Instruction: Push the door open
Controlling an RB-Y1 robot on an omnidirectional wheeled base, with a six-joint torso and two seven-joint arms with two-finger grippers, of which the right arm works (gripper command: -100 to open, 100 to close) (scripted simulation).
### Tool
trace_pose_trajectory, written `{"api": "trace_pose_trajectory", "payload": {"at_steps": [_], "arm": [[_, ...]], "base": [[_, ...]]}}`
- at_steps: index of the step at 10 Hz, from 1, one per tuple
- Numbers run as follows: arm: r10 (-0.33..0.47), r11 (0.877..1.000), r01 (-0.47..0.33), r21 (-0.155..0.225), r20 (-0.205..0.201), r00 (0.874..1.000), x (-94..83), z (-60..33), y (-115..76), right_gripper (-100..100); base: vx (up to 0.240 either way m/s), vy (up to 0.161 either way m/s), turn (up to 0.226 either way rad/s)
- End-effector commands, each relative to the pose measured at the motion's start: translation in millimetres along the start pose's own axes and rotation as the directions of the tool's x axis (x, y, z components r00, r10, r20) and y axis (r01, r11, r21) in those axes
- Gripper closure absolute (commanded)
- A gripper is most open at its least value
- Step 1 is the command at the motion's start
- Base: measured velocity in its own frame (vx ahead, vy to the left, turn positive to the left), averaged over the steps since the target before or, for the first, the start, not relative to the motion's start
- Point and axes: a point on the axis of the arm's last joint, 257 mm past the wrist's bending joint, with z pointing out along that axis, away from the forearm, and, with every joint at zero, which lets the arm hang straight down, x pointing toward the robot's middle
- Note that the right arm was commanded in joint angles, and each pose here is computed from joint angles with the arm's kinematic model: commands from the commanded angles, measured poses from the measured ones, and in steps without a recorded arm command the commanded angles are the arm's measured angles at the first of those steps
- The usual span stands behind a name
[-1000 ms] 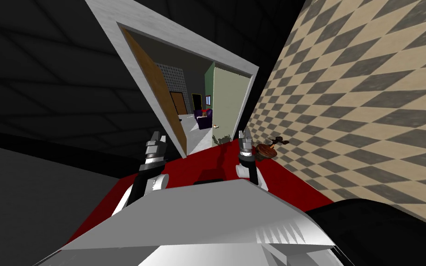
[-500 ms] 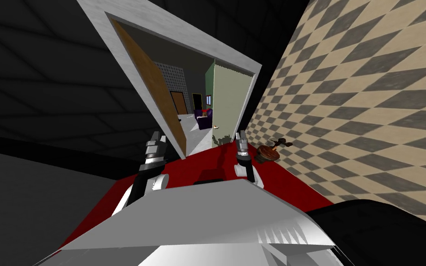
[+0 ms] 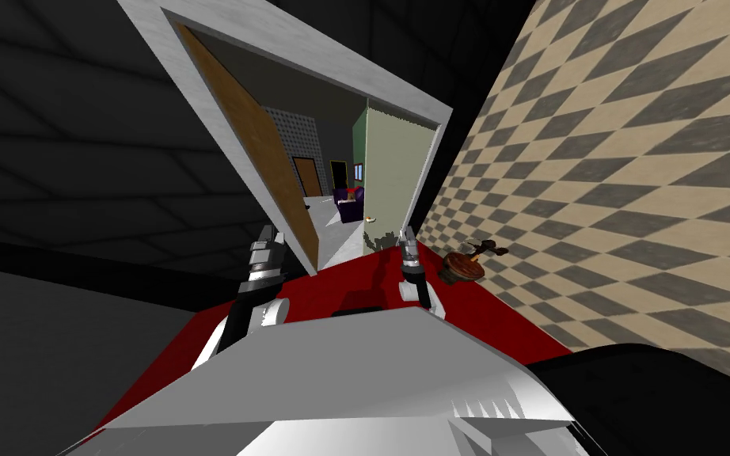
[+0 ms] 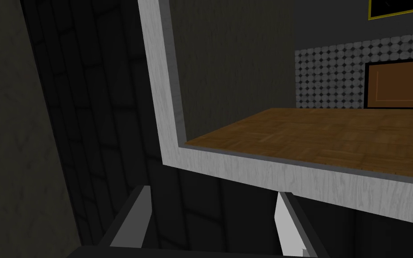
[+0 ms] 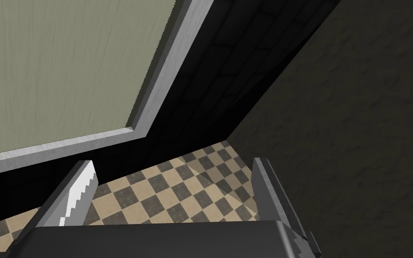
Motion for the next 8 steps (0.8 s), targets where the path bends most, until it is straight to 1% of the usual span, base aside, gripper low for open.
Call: {"api": "trace_pose_trajectory", "payload": {"at_steps": [1, 5, 8], "arm": [[0.009, 1.0, -0.009, 0.022, -0.009, 1.0, 4.3, -3.4, -13.3, -100], [0.033, 0.997, -0.03, 0.075, -0.03, 0.999, 16.5, -10.7, -44.4, -100], [0.052, 0.992, -0.046, 0.117, -0.044, 0.998, 26.3, -17.4, -68.1, -100]], "base": [[0.093, -0.038, 0.03], [0.097, -0.041, 0.025], [0.097, -0.053, 0.025]]}}
